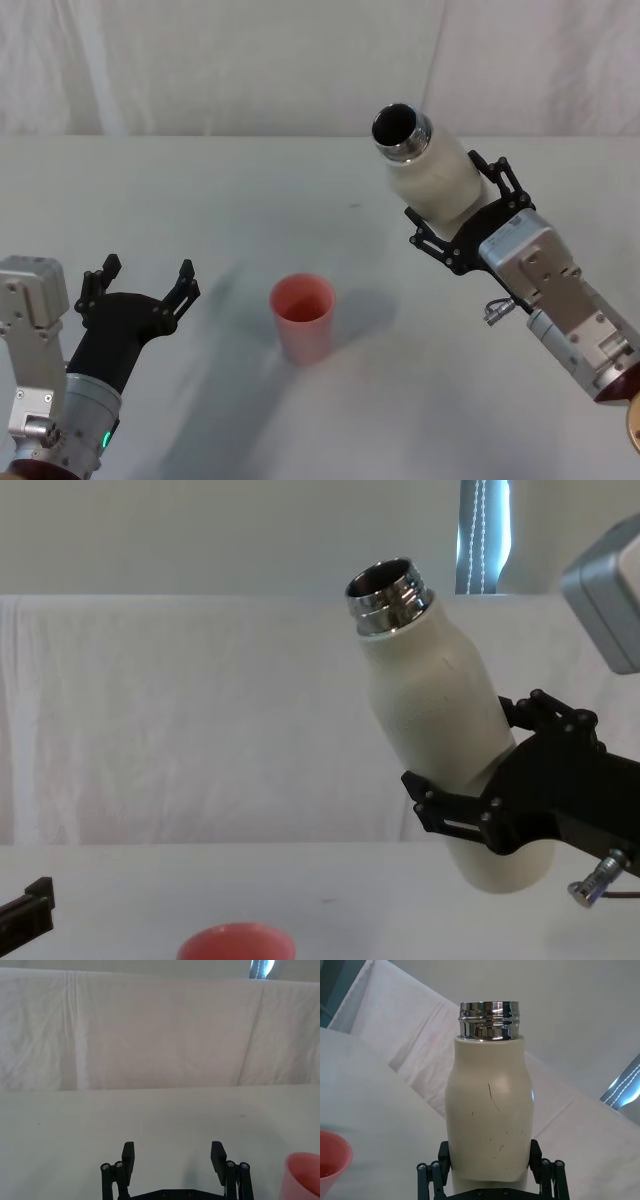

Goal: Grasp the thermos with one hand and pour water into the cup lid.

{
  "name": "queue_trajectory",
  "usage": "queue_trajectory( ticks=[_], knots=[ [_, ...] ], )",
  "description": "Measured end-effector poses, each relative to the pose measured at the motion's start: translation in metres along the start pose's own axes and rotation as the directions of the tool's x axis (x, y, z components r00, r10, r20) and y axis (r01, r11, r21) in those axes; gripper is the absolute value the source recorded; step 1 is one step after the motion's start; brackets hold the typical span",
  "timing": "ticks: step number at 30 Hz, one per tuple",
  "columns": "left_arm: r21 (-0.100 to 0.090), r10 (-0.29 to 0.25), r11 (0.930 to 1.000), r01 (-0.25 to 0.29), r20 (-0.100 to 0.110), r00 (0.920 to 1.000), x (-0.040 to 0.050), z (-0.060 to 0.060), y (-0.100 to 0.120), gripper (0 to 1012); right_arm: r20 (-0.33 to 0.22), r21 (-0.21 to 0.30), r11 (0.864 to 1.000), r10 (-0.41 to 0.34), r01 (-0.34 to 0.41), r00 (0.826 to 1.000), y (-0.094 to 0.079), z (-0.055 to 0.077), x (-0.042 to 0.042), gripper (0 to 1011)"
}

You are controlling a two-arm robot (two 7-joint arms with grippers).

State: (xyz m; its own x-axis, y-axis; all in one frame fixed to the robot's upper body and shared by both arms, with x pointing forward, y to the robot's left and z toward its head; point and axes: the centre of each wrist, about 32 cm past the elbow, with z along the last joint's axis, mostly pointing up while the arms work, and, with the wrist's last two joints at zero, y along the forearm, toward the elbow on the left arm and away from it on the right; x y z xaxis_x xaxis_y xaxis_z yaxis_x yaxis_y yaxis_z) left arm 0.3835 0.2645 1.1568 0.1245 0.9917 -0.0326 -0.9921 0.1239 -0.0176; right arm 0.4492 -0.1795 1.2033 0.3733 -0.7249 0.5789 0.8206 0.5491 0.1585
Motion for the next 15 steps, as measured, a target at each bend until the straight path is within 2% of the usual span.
queue_trajectory(
  ticks=[9, 15],
  knots=[
    [0.000, 0.000, 1.0000, 0.000, 0.000, 1.0000, 0.0000, 0.0000, 0.0000, 1001, -0.112, 0.010, 1.000, -0.007, 0.008, 0.994, -0.0033, -0.0068, 0.0000, 957],
    [0.000, 0.000, 1.0000, 0.000, 0.000, 1.0000, 0.0000, 0.0000, 0.0000, 1001, -0.157, 0.010, 1.000, -0.006, 0.008, 0.988, -0.0046, -0.0106, -0.0005, 957]
  ],
)
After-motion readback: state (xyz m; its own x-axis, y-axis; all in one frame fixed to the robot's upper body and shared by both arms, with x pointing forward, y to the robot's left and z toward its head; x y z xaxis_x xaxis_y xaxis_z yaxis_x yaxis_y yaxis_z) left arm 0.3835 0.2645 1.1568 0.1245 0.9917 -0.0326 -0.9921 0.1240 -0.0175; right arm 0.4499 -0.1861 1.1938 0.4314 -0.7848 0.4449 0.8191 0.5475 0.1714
